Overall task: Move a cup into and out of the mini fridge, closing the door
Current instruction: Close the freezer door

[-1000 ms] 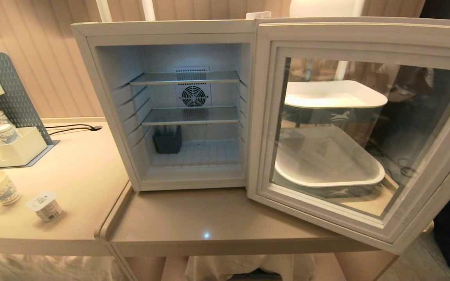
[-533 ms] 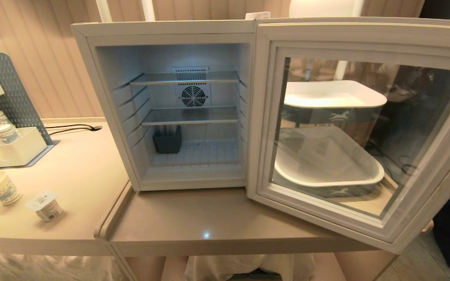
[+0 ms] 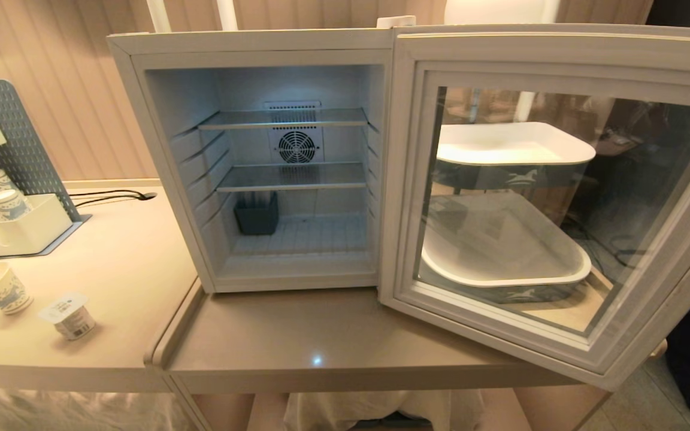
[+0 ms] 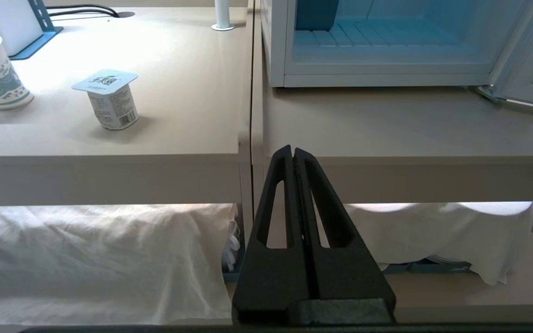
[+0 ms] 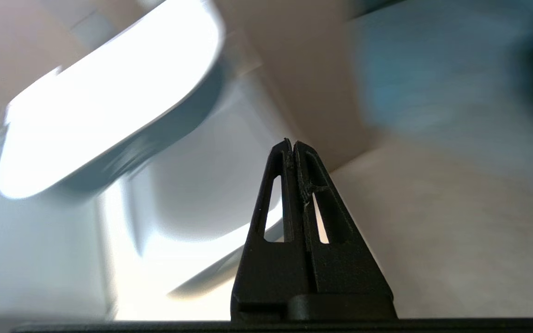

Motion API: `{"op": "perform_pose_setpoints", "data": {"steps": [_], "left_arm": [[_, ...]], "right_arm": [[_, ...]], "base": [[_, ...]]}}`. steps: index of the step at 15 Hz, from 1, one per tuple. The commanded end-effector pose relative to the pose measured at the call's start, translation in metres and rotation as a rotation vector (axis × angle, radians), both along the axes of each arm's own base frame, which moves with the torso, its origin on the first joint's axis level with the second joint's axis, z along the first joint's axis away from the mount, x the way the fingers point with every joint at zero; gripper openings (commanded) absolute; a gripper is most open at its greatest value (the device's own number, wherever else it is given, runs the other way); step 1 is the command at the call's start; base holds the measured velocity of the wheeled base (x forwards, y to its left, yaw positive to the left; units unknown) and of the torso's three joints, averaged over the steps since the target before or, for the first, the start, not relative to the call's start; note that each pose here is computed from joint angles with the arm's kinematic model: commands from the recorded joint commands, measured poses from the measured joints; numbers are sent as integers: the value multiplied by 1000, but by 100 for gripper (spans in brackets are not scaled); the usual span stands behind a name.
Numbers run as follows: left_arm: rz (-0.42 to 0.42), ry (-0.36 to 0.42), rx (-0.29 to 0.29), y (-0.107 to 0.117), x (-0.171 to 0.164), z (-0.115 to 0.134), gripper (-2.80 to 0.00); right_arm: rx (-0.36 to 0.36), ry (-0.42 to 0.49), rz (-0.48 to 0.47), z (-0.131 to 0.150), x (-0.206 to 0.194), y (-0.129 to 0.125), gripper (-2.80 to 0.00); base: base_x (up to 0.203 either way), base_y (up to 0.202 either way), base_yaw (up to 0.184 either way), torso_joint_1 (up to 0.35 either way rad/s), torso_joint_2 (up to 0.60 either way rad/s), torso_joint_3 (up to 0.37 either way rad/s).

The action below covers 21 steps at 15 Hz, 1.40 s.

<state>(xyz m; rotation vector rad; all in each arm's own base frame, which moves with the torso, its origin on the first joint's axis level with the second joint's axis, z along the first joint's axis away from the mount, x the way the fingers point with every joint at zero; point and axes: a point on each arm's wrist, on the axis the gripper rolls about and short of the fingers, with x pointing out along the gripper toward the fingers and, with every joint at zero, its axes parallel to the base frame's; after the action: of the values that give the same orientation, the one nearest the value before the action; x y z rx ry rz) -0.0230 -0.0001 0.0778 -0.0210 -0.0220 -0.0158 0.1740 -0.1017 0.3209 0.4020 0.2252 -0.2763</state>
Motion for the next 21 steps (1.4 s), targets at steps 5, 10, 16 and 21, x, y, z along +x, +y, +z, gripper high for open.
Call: {"op": "perform_pose_setpoints", "data": {"steps": [5,10,16,21], "left_arm": [[0,-1,0,0,0,0,-280],[0,-1,0,0,0,0,-280],[0,-1,0,0,0,0,-280],[0,-1,0,0,0,0,-280]], "right_arm": [[300,-195,893,-31,8,-62,-280],[361,-161,1006,-44,20,-34,-280],[366,-143,1139,-43,-3,19,-280],[323,-103,1209,-29,-45,69,-280]], "base": [[0,0,0,0,0,0],[0,0,0,0,0,0],[0,0,0,0,0,0],[0,0,0,0,0,0]]}}
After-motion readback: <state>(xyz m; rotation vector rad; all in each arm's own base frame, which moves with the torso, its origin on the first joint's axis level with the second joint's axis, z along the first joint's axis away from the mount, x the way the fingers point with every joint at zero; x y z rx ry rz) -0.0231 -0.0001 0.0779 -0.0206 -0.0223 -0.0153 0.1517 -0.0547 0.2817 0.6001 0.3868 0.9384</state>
